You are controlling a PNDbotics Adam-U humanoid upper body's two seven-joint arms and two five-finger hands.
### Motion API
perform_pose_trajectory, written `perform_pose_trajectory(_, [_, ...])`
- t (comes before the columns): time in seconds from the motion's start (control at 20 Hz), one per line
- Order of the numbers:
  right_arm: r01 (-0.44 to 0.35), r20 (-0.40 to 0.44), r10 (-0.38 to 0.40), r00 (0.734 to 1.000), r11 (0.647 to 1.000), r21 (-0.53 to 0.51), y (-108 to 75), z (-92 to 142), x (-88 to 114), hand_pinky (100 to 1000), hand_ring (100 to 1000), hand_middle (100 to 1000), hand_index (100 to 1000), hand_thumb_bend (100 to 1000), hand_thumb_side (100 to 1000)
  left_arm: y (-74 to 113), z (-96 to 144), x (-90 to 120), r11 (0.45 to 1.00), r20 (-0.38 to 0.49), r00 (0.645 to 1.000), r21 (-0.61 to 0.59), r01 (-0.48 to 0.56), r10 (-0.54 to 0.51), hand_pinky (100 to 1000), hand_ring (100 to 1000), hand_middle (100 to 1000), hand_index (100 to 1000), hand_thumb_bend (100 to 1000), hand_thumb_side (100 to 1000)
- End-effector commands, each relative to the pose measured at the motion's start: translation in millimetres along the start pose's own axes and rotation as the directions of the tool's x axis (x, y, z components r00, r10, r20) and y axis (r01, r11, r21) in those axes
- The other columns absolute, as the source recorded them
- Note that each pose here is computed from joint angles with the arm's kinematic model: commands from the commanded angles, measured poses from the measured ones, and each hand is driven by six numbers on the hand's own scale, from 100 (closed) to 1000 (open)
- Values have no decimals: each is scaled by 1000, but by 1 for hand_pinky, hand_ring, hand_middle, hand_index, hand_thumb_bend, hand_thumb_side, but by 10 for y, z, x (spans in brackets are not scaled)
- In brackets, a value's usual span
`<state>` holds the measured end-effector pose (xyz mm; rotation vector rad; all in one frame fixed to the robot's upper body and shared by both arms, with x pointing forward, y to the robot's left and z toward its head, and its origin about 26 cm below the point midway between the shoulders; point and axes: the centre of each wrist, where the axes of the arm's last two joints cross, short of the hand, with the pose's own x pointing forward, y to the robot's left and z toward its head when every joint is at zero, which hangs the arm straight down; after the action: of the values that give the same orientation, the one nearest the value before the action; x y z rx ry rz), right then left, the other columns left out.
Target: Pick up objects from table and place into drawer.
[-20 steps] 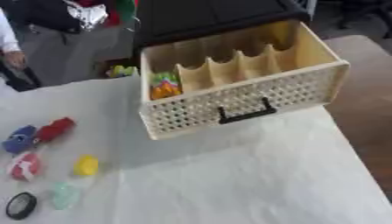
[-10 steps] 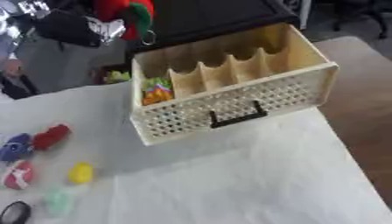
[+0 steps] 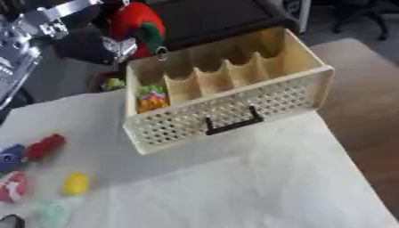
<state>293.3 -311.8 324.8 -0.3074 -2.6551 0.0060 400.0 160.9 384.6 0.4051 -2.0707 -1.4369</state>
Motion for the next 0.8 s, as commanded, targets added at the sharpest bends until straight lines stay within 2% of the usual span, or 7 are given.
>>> perform_pose_trajectory(0.05, [0, 24, 0, 1000, 1000, -1, -12, -57, 70, 514, 318, 305, 476, 100, 857, 72, -35, 56, 1000, 27, 999, 9, 17, -17, 141, 378, 486, 643, 100, 328])
perform_pose_trajectory(0.3, [6, 22, -5, 1000, 1000, -4, -7, -56, 68, 515, 317, 304, 475, 100, 857, -22, -110, 41, 1000, 41, 999, -11, 24, -23, 203, 442, 535, 719, 100, 444])
perform_pose_trajectory(0.4, [7, 19, -6, 1000, 1000, -7, -6, -55, 67, 515, 317, 304, 475, 100, 859, -50, -129, 39, 999, 52, 998, -19, 28, -27, 230, 471, 566, 760, 100, 525])
perform_pose_trajectory(0.45, [7, 18, -6, 1000, 1000, -7, -7, -55, 66, 515, 317, 304, 475, 100, 861, -56, -136, 40, 999, 60, 998, -22, 30, -28, 252, 502, 598, 792, 100, 615])
perform_pose_trajectory(0.55, [7, 18, -7, 1000, 1000, -10, -8, -56, 67, 514, 318, 305, 475, 100, 861, -62, -141, 50, 999, 82, 996, -27, 33, -31, 269, 526, 620, 819, 100, 676])
perform_pose_trajectory(0.65, [10, 17, -10, 1000, 1000, -12, -6, -56, 67, 514, 318, 305, 475, 100, 861, -62, -142, 59, 999, 101, 994, -29, 42, -39, 307, 581, 690, 893, 100, 752])
perform_pose_trajectory(0.8, [16, 15, -15, 1000, 1000, -12, -1, -54, 64, 513, 318, 305, 475, 100, 861, -59, -138, 48, 997, 105, 992, -14, 71, -69, 360, 647, 754, 977, 100, 789])
